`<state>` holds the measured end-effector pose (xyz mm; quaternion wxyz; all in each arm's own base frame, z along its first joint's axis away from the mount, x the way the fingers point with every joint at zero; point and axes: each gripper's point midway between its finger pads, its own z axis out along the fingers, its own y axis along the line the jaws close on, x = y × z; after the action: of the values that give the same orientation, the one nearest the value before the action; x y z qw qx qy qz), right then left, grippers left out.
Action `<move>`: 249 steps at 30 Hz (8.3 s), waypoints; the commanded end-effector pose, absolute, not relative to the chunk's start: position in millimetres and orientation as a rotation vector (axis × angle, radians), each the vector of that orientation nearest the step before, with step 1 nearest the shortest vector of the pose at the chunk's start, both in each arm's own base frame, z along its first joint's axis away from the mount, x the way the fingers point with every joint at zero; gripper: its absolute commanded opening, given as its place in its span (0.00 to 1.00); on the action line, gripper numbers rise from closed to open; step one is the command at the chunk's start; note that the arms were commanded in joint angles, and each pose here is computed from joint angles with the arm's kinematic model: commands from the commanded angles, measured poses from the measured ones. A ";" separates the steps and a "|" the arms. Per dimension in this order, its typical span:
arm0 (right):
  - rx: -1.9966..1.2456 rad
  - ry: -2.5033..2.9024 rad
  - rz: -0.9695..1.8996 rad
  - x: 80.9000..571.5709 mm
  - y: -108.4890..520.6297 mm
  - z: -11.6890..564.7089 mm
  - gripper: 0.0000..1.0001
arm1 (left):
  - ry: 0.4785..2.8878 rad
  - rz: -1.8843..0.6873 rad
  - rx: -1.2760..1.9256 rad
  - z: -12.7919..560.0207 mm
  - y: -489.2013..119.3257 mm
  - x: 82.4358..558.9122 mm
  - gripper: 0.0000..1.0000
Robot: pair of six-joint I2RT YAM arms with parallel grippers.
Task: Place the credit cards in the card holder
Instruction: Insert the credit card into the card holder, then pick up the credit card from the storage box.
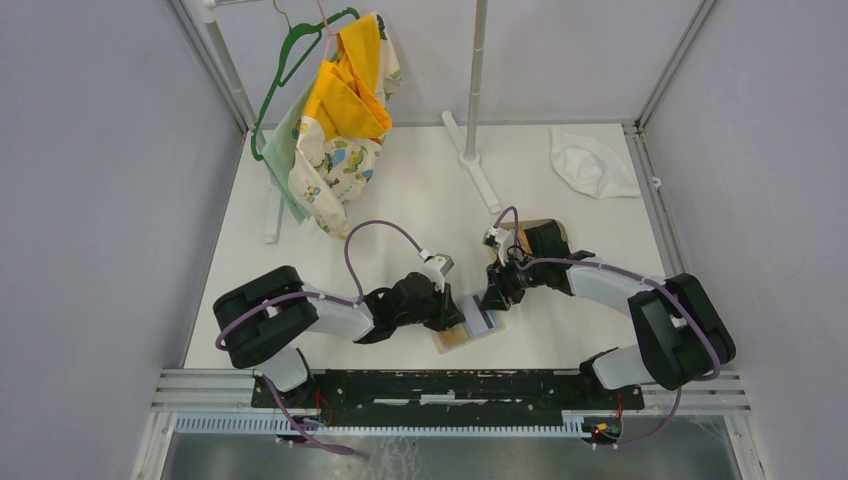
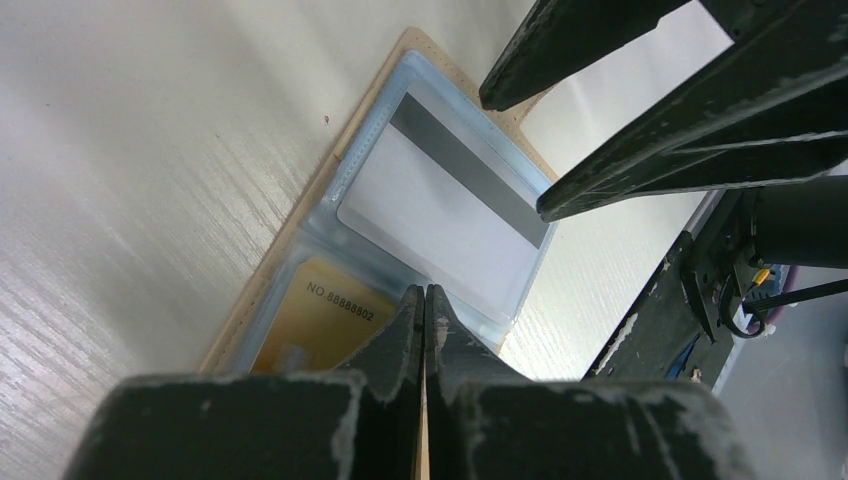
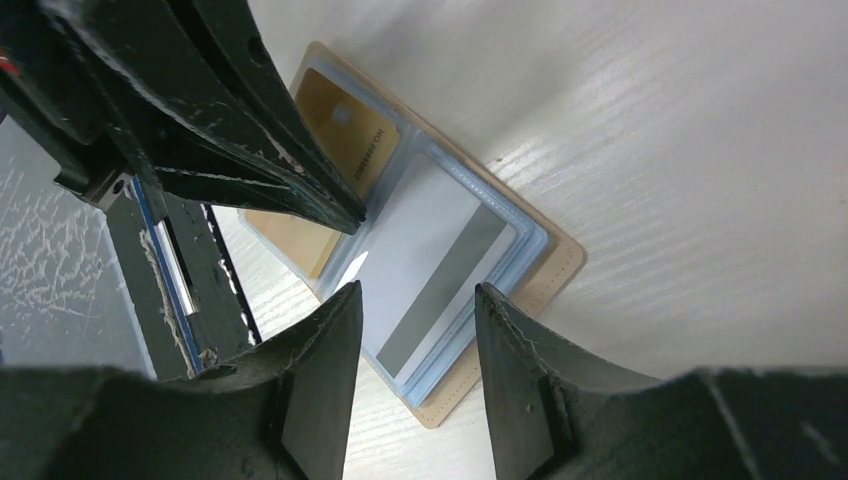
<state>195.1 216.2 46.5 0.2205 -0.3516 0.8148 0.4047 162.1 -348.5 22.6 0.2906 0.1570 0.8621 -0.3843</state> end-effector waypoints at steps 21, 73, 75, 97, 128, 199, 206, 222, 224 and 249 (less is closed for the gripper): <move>-0.905 2.345 1.306 177.7 226.1 36.5 0.50 | 2.337 -0.960 0.414 9.0 -343.6 163.7 0.02; -0.890 2.190 1.711 148.5 250.3 71.9 0.51 | 2.211 -1.122 0.349 58.4 -343.9 158.9 0.30; -0.906 2.190 1.727 145.2 251.9 71.5 0.52 | 2.207 -1.117 0.335 60.8 -341.3 160.0 0.36; -1.157 2.170 1.710 125.2 260.8 54.9 0.62 | 2.144 -0.958 0.150 91.0 -298.8 177.7 0.53; -1.479 1.704 0.759 219.4 211.6 128.5 0.71 | 2.175 -1.103 0.327 90.2 -343.5 166.0 0.14; -0.103 2.395 0.770 360.8 87.4 40.7 0.84 | 2.116 -0.876 0.305 99.2 -396.5 297.4 0.74; -0.083 2.393 0.917 353.7 103.1 40.6 0.83 | 2.170 -0.846 0.318 84.1 -406.3 306.5 0.69; -0.157 2.363 1.125 341.1 134.5 50.4 0.79 | 2.194 -0.899 0.368 78.4 -418.9 301.3 0.58; -0.163 2.346 1.152 340.1 137.5 54.6 0.79 | 2.195 -0.901 0.369 78.6 -418.8 301.4 0.57; -0.166 2.230 1.358 331.9 155.3 78.4 0.59 | 2.177 -0.994 0.408 85.0 -429.2 293.0 0.47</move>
<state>330.0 149.4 65.1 0.2451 -0.0446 0.8406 0.4810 285.3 -412.6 60.4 0.3295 0.1574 0.8627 -0.3497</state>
